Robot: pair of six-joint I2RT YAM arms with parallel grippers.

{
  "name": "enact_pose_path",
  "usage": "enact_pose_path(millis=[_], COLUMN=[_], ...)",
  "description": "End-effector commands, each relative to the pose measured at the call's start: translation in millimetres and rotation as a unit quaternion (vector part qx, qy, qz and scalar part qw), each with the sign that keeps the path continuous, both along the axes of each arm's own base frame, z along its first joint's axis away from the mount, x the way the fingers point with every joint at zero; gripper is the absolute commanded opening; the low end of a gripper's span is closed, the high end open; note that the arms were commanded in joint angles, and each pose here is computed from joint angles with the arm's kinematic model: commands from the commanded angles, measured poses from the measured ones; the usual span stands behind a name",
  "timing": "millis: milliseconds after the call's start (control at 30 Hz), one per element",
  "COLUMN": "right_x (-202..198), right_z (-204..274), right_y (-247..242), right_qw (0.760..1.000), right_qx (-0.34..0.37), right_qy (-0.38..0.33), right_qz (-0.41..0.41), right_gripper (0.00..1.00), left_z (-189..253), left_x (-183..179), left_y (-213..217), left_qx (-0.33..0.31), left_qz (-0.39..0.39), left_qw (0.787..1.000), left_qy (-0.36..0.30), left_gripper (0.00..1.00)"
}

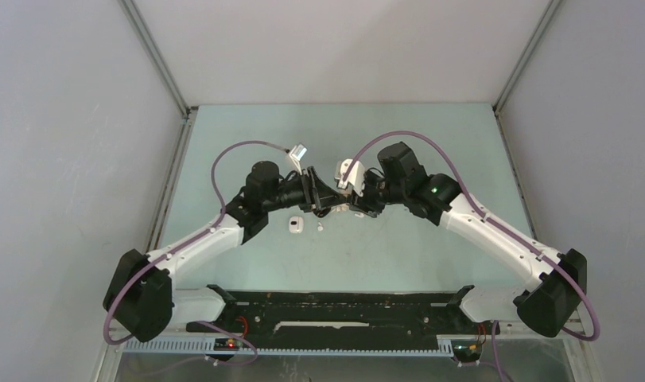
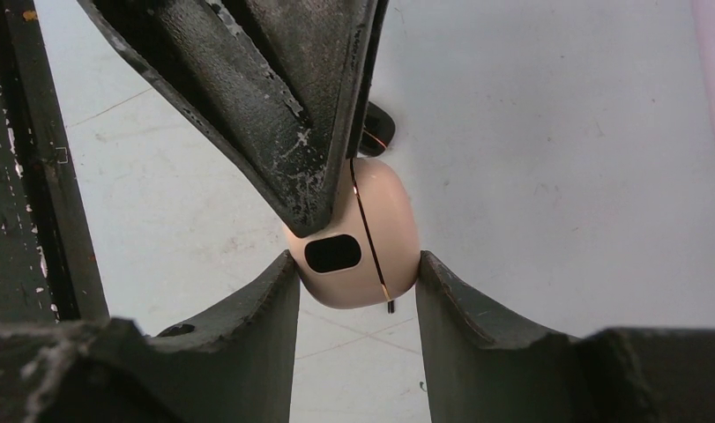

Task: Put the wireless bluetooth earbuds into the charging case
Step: Pick up the charging case at the center of the board.

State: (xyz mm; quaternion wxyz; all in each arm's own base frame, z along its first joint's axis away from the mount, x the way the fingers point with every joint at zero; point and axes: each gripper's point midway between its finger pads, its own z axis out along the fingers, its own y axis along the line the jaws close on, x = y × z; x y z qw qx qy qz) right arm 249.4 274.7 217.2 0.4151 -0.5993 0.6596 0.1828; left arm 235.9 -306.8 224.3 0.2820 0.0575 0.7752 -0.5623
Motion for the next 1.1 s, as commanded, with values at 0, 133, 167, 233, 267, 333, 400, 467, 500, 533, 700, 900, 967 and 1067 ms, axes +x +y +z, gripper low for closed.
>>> enact_pose_path(millis=[0,133,167,233,267,333,400,467,500,533,700,900,967,1067], right_x=[1.0,1.0,1.2,1.4,1.6,1.4,1.8,-0.1,-1.9,-4.8,-37.1,-64.9,-77.6,-98.2], right_z=[19.9,18.0,17.7,17.6,17.1,16.3,14.6,13.8,15.0,16.9,54.7,78.8,76.0,67.0], right_y=[4.3,5.2,5.3,5.9,5.6,6.1,6.3,7.1,7.6,8.4,-1.3,-22.5,-23.4,-20.6], right_qw=[0.999,0.999,0.999,0.999,0.999,0.999,1.000,1.000,1.000,0.999,0.983,0.953,0.948,0.945], right_qx=[0.022,0.020,0.019,0.018,0.018,0.016,0.015,0.017,0.021,0.031,0.131,0.189,0.183,0.153], right_qy=[-0.028,-0.027,-0.027,-0.028,-0.028,-0.027,-0.025,-0.019,-0.014,-0.004,0.110,0.195,0.211,0.229], right_qz=[0.005,0.005,0.004,0.004,0.003,0.004,0.003,0.005,0.006,0.010,0.070,0.137,0.155,0.179], right_gripper=[0.32,0.32,0.32,0.32,0.32,0.32,0.33,0.36,0.40,0.44,0.70,0.73,0.70,0.64], left_z=[29.9,30.2,29.5,28.5,27.7,27.4,27.6,28.5,28.7,25.8,17.1,39.6,46.9,49.9], left_x=[-2.6,-6.1,-6.6,-8.2,-8.8,-10.3,-11.5,-12.8,-13.5,-12.9,-12.4,-45.8,-58.0,-69.9], left_y=[-12.2,-15.6,-16.0,-16.8,-16.8,-16.8,-16.4,-15.8,-14.7,-13.4,3.4,10.6,14.0,20.7], left_qx=[-0.037,-0.040,-0.040,-0.040,-0.040,-0.040,-0.041,-0.040,-0.038,-0.032,0.001,0.037,0.052,0.042], left_qz=[-0.027,-0.038,-0.040,-0.045,-0.046,-0.049,-0.052,-0.055,-0.056,-0.054,-0.026,-0.036,-0.047,-0.043], left_qw=[0.999,0.998,0.998,0.998,0.998,0.998,0.998,0.997,0.997,0.997,0.989,0.941,0.913,0.888], left_qy=[-0.026,-0.024,-0.023,-0.020,-0.019,-0.020,-0.025,-0.037,-0.047,-0.055,-0.143,-0.334,-0.402,-0.456], left_gripper=[0.49,0.45,0.42,0.40,0.39,0.36,0.30,0.24,0.22,0.21,0.10,0.00,0.00,0.00])
